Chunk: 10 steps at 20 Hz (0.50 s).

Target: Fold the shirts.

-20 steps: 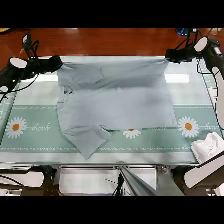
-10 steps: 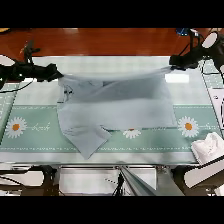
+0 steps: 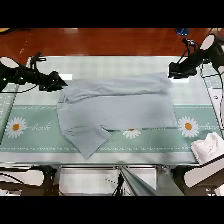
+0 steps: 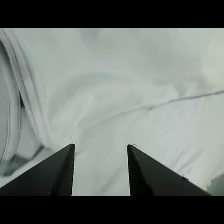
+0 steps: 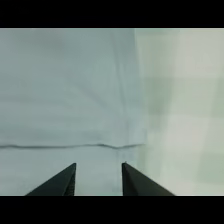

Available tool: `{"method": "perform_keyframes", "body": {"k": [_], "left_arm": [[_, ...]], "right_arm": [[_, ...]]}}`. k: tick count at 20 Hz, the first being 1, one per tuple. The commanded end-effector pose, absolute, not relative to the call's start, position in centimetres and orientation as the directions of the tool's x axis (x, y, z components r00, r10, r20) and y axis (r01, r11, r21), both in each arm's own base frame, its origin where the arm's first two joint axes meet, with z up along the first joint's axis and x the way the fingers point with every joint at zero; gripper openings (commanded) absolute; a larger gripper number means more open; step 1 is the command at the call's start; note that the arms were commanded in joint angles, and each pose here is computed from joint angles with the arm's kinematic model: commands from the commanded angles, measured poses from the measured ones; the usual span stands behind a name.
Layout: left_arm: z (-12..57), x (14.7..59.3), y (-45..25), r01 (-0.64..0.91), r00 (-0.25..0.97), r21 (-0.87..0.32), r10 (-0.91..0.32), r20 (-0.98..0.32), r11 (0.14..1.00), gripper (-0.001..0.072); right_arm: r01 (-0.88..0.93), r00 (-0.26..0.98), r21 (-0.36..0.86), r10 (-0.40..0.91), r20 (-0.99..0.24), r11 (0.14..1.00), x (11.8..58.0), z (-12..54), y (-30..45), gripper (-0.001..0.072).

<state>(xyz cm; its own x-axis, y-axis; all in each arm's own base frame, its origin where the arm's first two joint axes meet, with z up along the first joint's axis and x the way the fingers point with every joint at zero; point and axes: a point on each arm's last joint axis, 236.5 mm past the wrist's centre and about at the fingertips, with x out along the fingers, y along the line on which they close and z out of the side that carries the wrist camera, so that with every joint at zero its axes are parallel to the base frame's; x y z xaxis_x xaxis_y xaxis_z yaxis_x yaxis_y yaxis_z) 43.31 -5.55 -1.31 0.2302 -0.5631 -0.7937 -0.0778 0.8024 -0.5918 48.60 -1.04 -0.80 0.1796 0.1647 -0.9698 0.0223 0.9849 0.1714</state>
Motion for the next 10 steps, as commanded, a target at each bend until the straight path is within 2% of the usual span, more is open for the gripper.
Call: {"method": "perform_keyframes", "body": {"k": [1, 4, 6, 7, 8, 10], "left_arm": [[1.6, 39.9, -3.4, -0.093, 0.150, -0.607, -0.591, -0.793, 0.790, 0.0413], [3.0, 35.3, 0.2, -0.122, 0.092, -0.525, -0.517, -0.851, 0.842, 0.0414], [1.9, 31.7, 1.2, -0.178, 0.067, -0.488, -0.485, -0.872, 0.854, 0.0418], [1.0, 29.8, 1.0, -0.216, 0.054, -0.494, -0.495, -0.867, 0.842, 0.0480], [-0.2, 27.9, 0.7, -0.252, 0.035, -0.499, -0.507, -0.861, 0.830, 0.0558], [-2.5, 24.0, -0.5, -0.307, -0.011, -0.513, -0.542, -0.841, 0.802, 0.0558]], "right_arm": [[-0.051, 0.058, 0.065, 0.068, -0.996, 0.997, 44.0, 1.6, -4.3, 0.0387], [0.034, -0.015, 0.015, 0.016, -1.000, 0.999, 39.5, 5.0, -8.3, 0.0387], [0.104, -0.015, 0.033, 0.035, -0.999, 0.994, 38.0, 6.1, -10.2, 0.0404], [0.125, 0.000, 0.076, 0.077, -0.997, 0.989, 37.5, 6.3, -10.3, 0.0497], [0.131, 0.011, 0.125, 0.124, -0.992, 0.984, 37.0, 6.1, -10.1, 0.0502], [0.160, 0.035, 0.207, 0.204, -0.978, 0.965, 36.0, 4.7, -9.7, 0.0503]]}}
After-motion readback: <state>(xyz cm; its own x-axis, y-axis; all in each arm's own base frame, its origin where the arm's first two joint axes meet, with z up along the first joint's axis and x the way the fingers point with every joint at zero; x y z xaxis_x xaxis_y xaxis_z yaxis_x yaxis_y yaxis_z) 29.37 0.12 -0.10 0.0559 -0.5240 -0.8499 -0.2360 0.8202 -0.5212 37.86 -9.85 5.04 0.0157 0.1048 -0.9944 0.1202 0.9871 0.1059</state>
